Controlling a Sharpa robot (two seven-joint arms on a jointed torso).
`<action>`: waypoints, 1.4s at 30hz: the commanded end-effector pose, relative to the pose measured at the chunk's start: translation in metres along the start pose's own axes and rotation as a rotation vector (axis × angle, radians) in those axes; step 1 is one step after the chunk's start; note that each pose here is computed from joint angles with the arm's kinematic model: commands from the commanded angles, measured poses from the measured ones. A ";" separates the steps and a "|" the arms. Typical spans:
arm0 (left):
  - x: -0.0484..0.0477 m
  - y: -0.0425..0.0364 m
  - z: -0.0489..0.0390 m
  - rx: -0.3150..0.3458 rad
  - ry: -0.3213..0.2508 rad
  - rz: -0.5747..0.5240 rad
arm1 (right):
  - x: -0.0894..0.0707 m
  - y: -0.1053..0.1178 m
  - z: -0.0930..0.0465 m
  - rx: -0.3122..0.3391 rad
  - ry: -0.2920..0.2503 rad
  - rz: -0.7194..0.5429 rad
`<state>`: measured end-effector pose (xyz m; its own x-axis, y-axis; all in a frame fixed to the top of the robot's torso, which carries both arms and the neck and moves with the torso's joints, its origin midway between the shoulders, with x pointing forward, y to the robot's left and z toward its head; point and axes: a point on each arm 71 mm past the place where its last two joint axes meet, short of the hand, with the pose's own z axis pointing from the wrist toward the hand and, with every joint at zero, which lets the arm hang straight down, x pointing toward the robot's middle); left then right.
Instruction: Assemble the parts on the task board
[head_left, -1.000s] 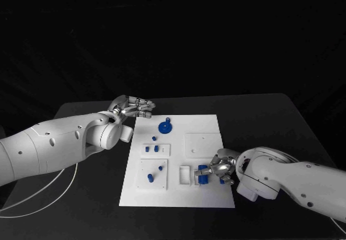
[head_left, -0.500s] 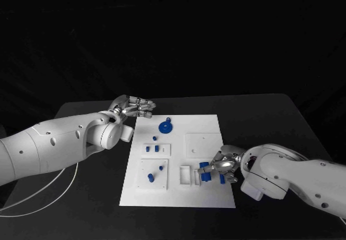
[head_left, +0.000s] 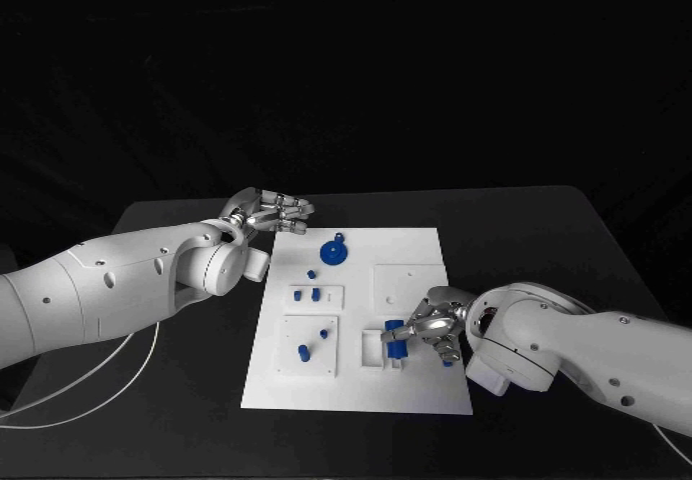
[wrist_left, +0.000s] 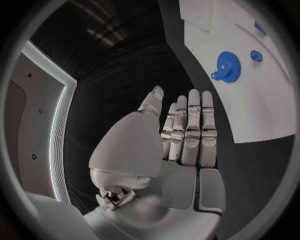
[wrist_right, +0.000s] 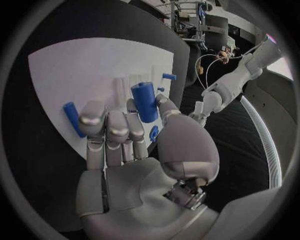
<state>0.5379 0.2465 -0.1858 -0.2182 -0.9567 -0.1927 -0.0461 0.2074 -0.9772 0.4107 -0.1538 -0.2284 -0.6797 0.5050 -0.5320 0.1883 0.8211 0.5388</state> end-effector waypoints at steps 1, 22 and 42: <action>0.0026 -0.0015 0.0000 0.007 0.017 0.000 | 0.004 0.000 0.004 0.031 0.025 -0.001; 0.0040 -0.0014 0.0000 0.001 0.026 -0.002 | 0.020 0.005 0.021 0.043 0.055 -0.056; 0.0038 -0.0008 0.0000 -0.008 0.031 -0.001 | 0.023 0.006 0.027 0.049 0.066 -0.085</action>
<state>0.5373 0.2453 -0.1867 -0.2293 -0.9546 -0.1902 -0.0589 0.2087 -0.9762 0.4165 -0.1265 -0.2481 -0.7307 0.4416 -0.5206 0.1522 0.8488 0.5063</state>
